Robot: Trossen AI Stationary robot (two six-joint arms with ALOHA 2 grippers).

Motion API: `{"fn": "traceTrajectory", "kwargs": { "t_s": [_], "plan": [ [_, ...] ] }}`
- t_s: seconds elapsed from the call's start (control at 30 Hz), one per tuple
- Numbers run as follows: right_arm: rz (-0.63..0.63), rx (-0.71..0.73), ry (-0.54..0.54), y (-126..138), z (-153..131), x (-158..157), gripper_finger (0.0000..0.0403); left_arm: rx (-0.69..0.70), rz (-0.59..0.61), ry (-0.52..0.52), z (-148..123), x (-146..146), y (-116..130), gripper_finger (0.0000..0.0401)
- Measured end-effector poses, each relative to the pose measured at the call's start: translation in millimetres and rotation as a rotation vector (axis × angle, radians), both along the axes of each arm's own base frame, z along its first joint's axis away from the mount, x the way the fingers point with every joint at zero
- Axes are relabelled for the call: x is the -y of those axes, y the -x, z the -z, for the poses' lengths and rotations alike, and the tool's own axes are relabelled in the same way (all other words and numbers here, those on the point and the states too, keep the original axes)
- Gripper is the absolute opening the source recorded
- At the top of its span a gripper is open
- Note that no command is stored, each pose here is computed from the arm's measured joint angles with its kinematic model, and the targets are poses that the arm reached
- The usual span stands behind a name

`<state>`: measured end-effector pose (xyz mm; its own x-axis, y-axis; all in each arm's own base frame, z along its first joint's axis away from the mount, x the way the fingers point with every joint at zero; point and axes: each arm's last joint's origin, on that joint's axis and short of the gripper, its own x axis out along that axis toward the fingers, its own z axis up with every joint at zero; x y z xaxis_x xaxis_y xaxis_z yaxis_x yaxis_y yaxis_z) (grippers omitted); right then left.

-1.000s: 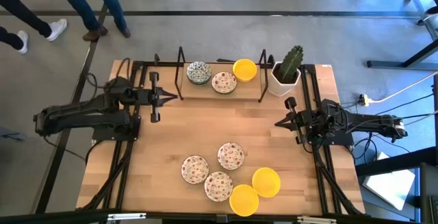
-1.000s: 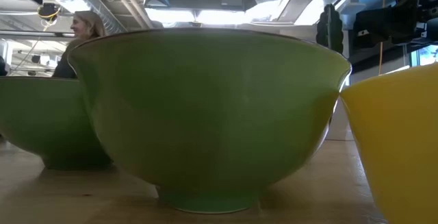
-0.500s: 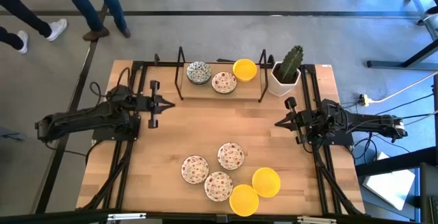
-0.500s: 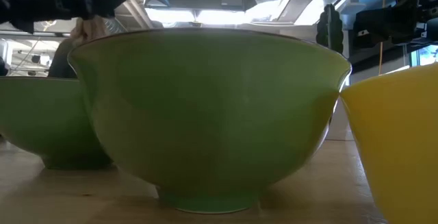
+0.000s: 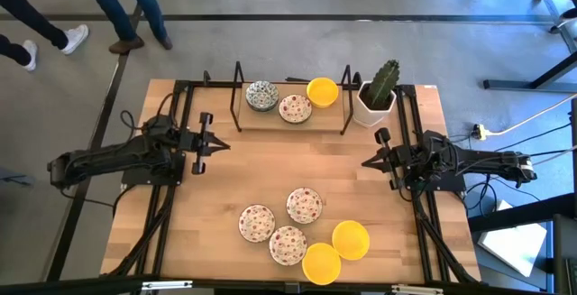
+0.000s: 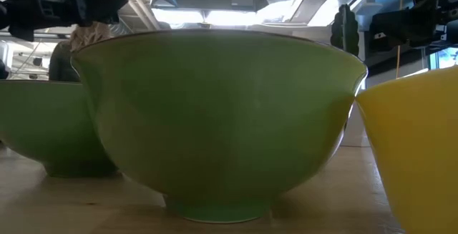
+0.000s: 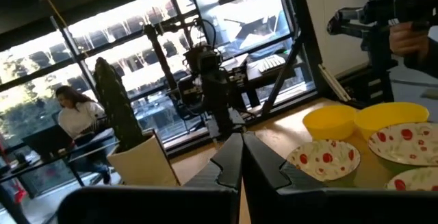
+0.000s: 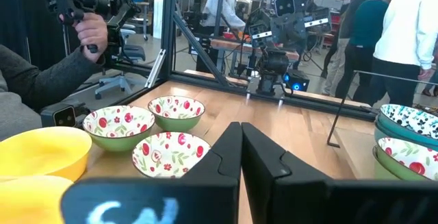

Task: Pick & Place Mini bowls
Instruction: Stack the red patterned bowl on the red patterned bowl

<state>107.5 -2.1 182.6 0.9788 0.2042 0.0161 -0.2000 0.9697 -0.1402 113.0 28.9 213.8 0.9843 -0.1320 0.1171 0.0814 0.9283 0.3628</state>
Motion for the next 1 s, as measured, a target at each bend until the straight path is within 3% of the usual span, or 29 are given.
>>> {"fn": "traceTrajectory", "kwargs": {
  "t_s": [1.0],
  "plan": [
    [0.0, 0.0, 0.0, 0, 0, 0, 0.001, -0.046, -0.087, 0.013, 6, 4, 16, 0.0005]
  ]
}}
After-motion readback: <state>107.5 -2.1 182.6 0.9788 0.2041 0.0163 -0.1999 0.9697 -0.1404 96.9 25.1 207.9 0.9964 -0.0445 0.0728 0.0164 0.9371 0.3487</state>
